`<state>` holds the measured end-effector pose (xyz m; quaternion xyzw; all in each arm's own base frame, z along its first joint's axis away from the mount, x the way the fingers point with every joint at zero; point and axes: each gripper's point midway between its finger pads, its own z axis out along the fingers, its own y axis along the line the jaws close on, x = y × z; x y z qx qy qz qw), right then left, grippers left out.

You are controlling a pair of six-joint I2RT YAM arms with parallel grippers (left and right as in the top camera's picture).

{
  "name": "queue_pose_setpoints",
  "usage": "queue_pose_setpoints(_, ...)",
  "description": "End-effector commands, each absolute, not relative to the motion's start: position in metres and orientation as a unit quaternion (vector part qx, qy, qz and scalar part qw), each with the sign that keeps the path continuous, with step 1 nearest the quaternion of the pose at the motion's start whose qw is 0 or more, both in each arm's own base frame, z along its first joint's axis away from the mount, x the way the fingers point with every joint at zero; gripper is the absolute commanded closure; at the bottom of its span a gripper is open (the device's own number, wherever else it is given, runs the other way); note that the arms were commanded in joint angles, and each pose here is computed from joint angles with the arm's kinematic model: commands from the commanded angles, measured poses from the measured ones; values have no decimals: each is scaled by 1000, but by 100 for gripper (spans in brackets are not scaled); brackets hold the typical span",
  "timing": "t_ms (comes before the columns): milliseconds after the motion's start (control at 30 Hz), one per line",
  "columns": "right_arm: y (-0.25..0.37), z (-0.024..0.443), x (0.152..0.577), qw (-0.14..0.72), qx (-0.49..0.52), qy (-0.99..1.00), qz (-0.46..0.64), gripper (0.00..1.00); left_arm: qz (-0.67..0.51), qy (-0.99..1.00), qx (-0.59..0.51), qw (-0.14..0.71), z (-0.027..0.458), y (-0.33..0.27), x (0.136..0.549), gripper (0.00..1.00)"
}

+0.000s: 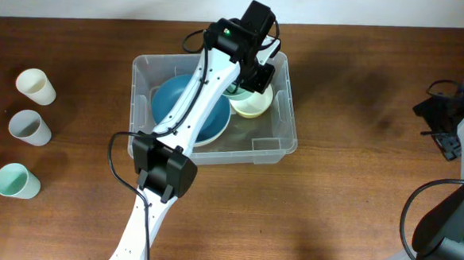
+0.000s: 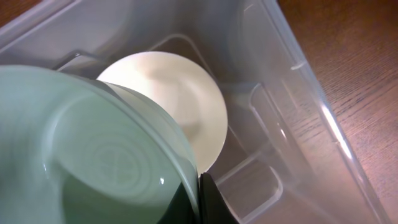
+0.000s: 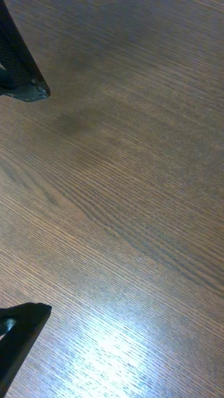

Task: Pack container
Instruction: 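Carry the mint bowl into the bin and stack it on the white bowl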

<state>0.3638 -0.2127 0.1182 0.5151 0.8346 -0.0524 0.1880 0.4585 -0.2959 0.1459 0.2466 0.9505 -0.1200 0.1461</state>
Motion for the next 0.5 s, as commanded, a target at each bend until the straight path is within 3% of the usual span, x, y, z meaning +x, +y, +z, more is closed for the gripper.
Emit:
queue_pose_setpoints(0,-215,115,361,184,521,831,-60,1,-125,945,263,150,146,-307,455,98)
queue_pose_setpoints(133,-215,115,360,184,521,831,-60,1,-128,942,267,159,146,-313,457,95)
queue_pose_setpoints(267,-215,115,360,184,521,831,-60,1,-127,942,267,156,143,-313,457,75)
queue_pose_setpoints(333,-215,115,360,184,521,831,-60,1,-125,942,267,158,142,-313,459,59)
queue_pose_setpoints(467,-215,115,360,184,521,831,-60,1,-90,945,259,179,142,-303,471,55)
